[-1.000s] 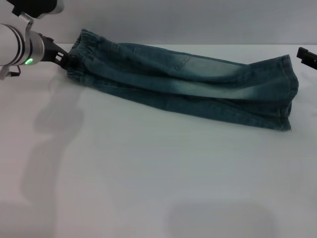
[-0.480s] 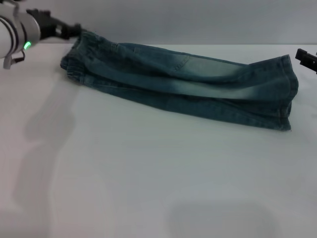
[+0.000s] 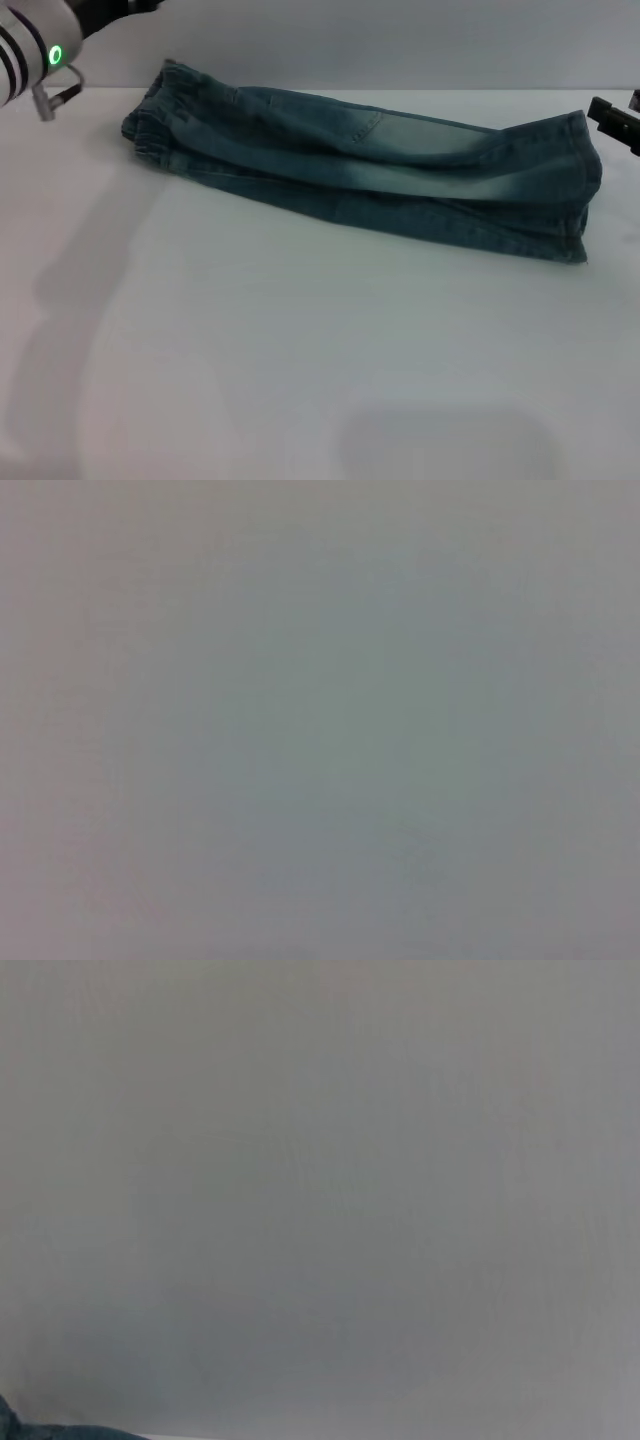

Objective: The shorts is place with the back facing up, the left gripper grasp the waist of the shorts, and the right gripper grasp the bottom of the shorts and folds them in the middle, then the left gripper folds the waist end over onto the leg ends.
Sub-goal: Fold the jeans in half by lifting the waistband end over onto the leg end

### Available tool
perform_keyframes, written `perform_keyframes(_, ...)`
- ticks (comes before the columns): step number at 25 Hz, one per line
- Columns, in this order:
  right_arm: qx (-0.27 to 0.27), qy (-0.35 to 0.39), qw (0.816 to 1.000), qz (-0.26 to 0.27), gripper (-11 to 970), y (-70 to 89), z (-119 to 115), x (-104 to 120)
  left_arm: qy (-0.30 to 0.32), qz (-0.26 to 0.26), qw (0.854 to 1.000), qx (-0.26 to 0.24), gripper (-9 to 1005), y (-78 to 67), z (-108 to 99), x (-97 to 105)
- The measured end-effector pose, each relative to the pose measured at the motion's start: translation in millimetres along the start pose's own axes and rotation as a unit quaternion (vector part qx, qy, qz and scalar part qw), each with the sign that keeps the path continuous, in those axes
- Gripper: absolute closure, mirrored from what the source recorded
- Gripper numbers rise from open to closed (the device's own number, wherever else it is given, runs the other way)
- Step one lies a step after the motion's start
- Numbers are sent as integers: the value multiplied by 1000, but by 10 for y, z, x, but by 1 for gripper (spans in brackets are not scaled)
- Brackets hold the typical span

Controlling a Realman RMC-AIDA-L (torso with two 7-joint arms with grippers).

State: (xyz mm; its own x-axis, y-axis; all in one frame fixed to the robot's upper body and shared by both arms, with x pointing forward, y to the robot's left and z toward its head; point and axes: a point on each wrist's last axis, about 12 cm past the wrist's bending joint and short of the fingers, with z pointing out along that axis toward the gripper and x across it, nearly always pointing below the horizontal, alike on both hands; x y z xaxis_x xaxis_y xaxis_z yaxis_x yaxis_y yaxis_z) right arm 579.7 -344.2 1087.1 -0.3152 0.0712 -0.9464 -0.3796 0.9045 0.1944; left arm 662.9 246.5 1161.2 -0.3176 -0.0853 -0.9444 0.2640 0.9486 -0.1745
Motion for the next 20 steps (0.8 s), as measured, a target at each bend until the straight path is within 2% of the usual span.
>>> perform_keyframes(4,-3,1,1000,-7,308,9,4,4,0,-50,993,110,206,-48,-62,-100)
perform_keyframes(8,-7,-2,1000,-14,308,18,2,3,9,-55,983,173,263,46,-98,-105)
perform_keyframes(13,-14,-5,1000,-13,307,35,1,6,68,10,981,180,395,154,-105,-35)
perform_keyframes(16,-18,-6,1000,-15,308,45,8,-2,98,63,980,158,391,205,-94,30)
perform_keyframes(20,-24,-6,1000,-16,308,65,25,-11,104,78,981,147,386,224,-83,51)
